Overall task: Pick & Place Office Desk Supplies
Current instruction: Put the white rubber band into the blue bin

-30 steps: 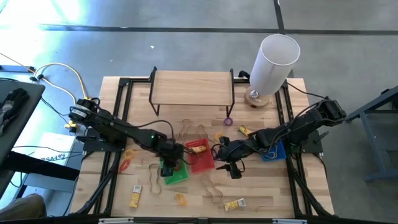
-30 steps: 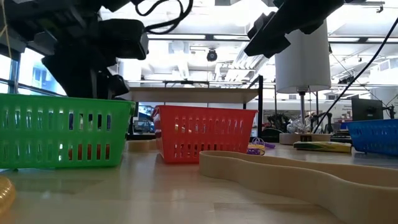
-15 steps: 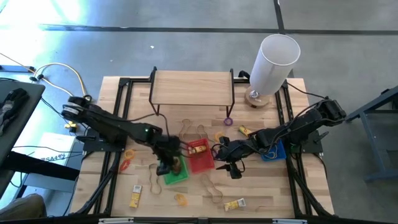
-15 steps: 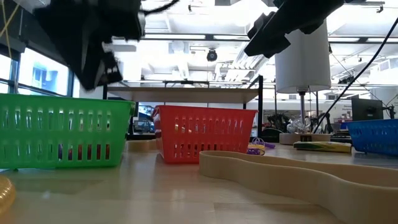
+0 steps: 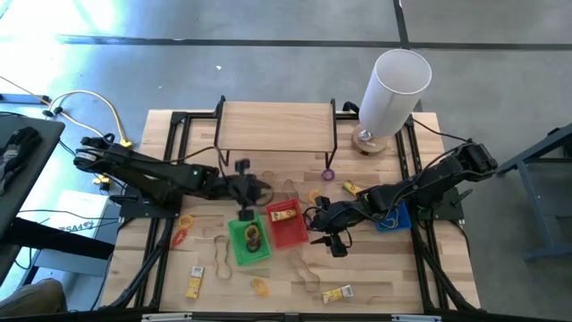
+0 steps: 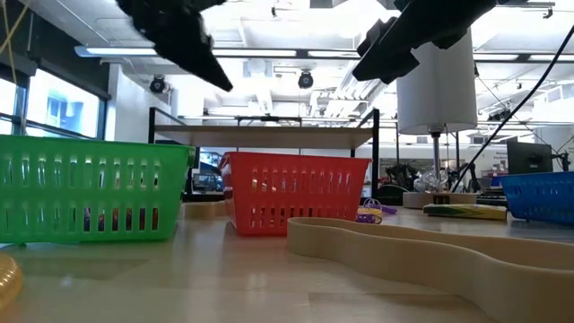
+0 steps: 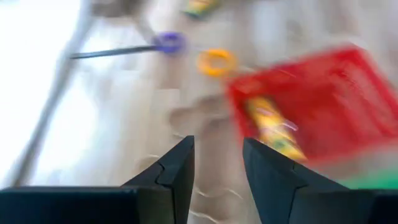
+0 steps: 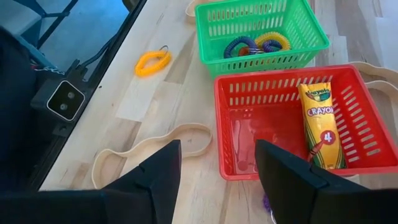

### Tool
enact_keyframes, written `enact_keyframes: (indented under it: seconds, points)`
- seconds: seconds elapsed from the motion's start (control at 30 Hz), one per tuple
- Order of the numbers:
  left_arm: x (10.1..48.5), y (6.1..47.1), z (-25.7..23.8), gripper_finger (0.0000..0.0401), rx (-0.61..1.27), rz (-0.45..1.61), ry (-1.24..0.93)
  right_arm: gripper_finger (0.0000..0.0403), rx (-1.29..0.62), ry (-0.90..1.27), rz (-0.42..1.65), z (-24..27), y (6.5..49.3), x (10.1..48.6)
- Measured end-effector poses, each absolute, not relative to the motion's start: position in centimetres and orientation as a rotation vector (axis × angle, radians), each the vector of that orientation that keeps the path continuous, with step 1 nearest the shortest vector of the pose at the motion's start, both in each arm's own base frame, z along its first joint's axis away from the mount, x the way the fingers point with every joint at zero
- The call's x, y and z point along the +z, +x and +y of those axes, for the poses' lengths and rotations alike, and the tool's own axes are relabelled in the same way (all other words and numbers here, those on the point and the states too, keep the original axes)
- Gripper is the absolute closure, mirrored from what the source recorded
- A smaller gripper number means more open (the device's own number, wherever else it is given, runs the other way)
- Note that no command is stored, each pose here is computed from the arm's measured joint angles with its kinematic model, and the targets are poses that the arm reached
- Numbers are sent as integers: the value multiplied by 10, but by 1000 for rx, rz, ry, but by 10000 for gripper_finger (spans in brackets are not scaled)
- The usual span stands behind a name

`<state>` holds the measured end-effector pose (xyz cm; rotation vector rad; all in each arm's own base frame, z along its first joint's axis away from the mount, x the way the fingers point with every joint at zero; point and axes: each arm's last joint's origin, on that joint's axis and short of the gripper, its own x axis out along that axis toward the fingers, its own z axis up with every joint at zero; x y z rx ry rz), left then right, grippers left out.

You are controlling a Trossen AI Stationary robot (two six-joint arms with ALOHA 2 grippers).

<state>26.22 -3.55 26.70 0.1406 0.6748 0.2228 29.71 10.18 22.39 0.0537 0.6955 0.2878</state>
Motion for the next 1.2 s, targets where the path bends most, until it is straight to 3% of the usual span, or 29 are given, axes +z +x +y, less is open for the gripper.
enact_keyframes:
  seconds: [0.43,0.7,1.2]
  points:
    - [219,281,-1,270,503,848,-543,210,282,41,708,100,293,213]
    - [196,288,17,270,571,930,-663,210,289,49,688,100,293,212]
    - [161,294,32,270,678,1052,-689,210,290,50,687,100,293,212]
